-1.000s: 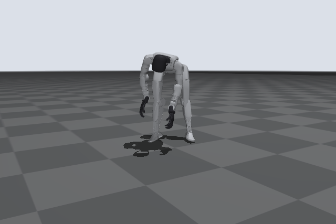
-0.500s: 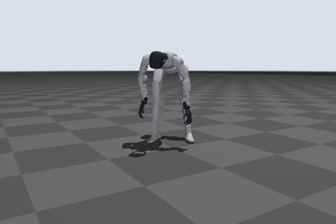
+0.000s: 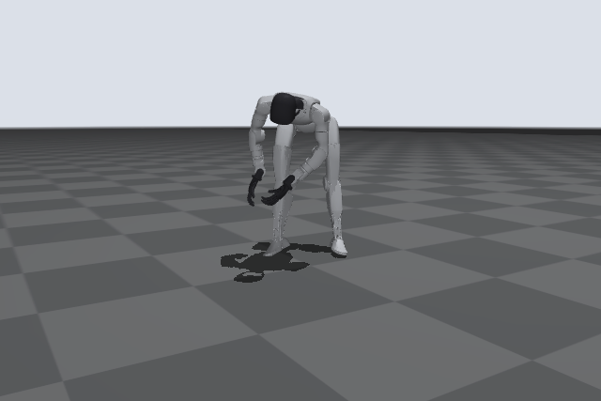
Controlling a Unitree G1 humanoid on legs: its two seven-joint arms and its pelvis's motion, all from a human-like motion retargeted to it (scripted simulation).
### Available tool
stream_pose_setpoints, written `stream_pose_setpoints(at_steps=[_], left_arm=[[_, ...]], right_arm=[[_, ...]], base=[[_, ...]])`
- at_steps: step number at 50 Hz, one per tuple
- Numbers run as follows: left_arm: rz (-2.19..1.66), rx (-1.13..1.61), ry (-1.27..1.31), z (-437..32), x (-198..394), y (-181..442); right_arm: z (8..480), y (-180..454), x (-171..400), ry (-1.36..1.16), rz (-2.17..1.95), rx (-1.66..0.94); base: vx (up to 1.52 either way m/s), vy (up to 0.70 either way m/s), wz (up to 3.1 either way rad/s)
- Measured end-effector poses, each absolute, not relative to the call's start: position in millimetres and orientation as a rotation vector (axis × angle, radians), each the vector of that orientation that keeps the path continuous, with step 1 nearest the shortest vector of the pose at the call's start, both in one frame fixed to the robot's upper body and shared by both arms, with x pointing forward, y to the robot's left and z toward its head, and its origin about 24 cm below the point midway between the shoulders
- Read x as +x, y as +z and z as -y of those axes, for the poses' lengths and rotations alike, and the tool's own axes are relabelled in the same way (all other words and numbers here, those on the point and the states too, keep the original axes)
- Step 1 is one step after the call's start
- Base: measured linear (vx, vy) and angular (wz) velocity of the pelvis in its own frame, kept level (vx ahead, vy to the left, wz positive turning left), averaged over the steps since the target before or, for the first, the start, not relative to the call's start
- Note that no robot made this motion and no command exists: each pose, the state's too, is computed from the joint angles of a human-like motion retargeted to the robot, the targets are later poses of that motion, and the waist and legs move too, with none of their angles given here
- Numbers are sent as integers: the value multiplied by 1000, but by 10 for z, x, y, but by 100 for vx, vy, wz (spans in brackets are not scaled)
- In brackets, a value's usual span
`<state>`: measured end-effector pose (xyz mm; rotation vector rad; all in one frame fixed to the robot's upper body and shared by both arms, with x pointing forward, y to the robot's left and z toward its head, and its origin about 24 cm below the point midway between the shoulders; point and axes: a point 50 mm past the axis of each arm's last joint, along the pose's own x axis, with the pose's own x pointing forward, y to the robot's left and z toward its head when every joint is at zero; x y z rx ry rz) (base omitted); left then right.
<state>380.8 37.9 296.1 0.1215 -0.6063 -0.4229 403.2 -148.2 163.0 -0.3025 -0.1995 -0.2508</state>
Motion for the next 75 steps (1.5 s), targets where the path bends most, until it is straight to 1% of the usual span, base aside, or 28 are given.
stream_pose_setpoints(at_steps=[3,8,13,15,17,19,22,25,27,30,33,34,36,38,39,40,42,45,49,57,60,63,66,68,70,72,73,75], left_arm=[[561,225,-365,-734,3860,2682],[459,271,63,-1824,4035,2639],[403,93,567,-2946,3929,3083],[443,-46,710,-3203,3780,3346],[505,-107,762,-3286,3666,3602],[573,-79,738,-3204,3613,3876],[646,57,604,-2857,3648,4184],[663,135,407,-2343,3774,4304],[657,87,261,-1935,3878,4245],[647,134,-16,-1212,3986,3960],[697,341,-324,-444,3890,3522],[702,328,-387,-278,3825,3372],[690,290,-504,-37,3674,3059],[728,440,-654,-32,3529,2756],[729,439,-710,20,3443,2609],[717,378,-751,115,3344,2477],[658,215,-777,190,3207,2303],[634,128,-799,134,3087,2140],[592,68,-725,-190,3091,1994],[565,78,-338,-1003,3265,1791],[523,83,-163,-1266,3295,1655],[493,35,-65,-1498,3301,1588],[447,-20,-9,-1620,3332,1522],[405,-108,52,-1689,3396,1537],[385,-134,80,-1737,3489,1599],[400,-170,116,-1775,3592,1756],[408,-170,131,-1771,3658,1846],[442,-184,134,-1694,3769,2068]], right_arm=[[1705,1595,3998,-308,194,-313],[1817,1600,3984,-359,196,-331],[1828,1762,4027,-340,246,-377],[1806,1843,4050,-335,266,-410],[1750,1941,4063,-337,300,-393],[1673,2058,4074,-328,341,-366],[1574,2213,4088,-306,389,-341],[1552,2354,4114,-304,404,-330],[1623,2450,4134,-344,403,-348],[1754,2646,4172,-402,392,-321],[2074,2976,4154,-471,406,-311],[2178,3059,4133,-521,403,-334],[2304,3193,4100,-597,391,-400],[2160,3444,4116,-570,398,-470],[2197,3546,4092,-578,403,-544],[2312,3616,4050,-604,401,-637],[2329,3737,4019,-607,392,-799],[2273,3933,3975,-610,396,-905],[1991,3927,4041,-526,387,-981],[1047,3363,4183,-222,605,-1387],[735,3038,4130,-53,697,-1419],[547,2726,4019,115,737,-1290],[647,2515,3957,193,694,-1192],[830,2432,3957,174,638,-1162],[1054,2452,3982,107,577,-1080],[1359,2569,4045,-20,563,-1257],[1502,2686,4069,-117,550,-1178],[1804,2892,4108,-238,485,-1243]], base=[[0,0,0],[6,-8,-5],[-3,2,6],[3,-4,4],[2,-3,5],[-14,-1,6],[-7,-2,0],[5,0,5],[17,4,10],[-1,8,-10],[-15,5,-7],[28,1,15],[26,3,10],[-12,16,-3],[-20,-1,-10],[3,-14,5],[24,-9,32],[6,-3,23],[1,-4,19],[0,-1,2],[4,2,-6],[-6,10,1],[-4,10,-3],[12,-5,-24],[5,-2,-13],[1,3,-1],[0,0,0],[0,0,0]])
